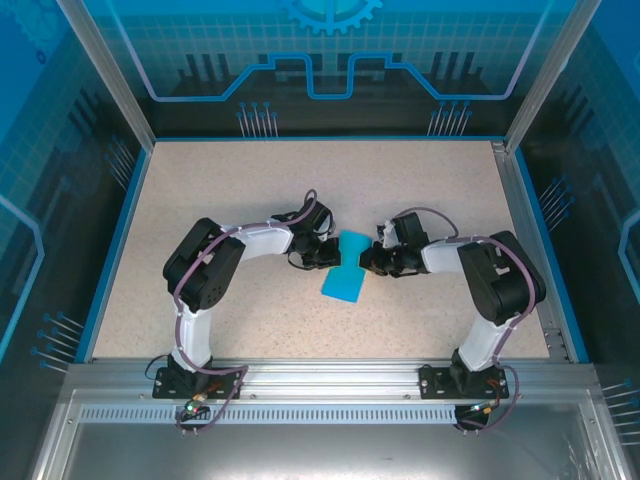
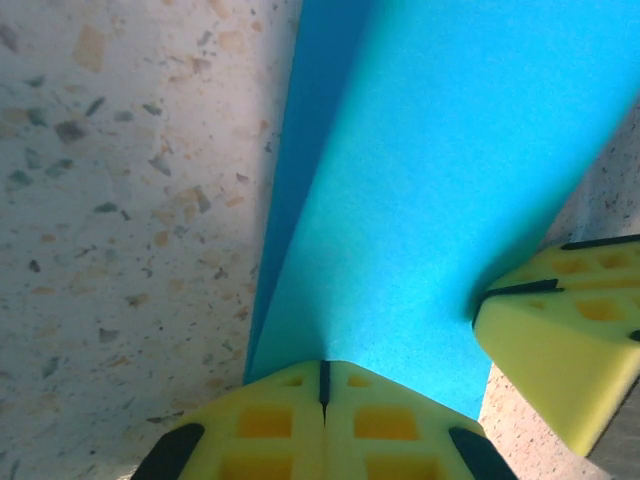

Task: Fold a paper plane with a square sheet of paper (pick it up from the middle)
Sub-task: Fold the square sheet of paper in half at the center of the table.

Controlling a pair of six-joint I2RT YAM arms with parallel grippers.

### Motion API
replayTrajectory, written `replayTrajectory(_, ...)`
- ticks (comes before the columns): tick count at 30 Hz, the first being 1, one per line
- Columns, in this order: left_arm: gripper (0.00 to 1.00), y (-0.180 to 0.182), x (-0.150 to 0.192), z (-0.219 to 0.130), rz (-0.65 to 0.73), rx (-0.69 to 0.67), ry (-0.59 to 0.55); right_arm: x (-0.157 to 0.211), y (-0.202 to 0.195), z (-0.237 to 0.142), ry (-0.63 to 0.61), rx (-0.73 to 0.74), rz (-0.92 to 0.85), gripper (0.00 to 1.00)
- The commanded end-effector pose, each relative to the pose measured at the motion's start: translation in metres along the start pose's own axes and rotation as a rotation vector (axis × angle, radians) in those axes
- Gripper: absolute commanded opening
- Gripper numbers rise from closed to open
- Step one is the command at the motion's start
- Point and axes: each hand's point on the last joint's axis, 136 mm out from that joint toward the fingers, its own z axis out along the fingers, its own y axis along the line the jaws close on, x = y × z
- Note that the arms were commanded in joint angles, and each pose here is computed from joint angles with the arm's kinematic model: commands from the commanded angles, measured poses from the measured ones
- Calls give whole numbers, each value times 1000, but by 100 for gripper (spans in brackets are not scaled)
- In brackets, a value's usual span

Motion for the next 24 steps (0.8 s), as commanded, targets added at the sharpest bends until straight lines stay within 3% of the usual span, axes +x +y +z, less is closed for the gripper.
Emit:
replayTrajectory(1, 0, 26, 21, 16, -10, -75, 75, 4, -23, 8, 19, 64, 17, 12)
replayTrajectory(4, 0, 26, 21, 16, -10, -75, 75, 7, -23, 9, 27, 52, 32, 13)
replayTrajectory(12, 0, 27, 21, 16, -8, -78, 77, -25, 27, -17, -40, -44, -55, 13)
replayTrajectory(24, 0, 26, 22, 15, -8, -76, 76, -29, -12, 4, 0, 38, -8, 13)
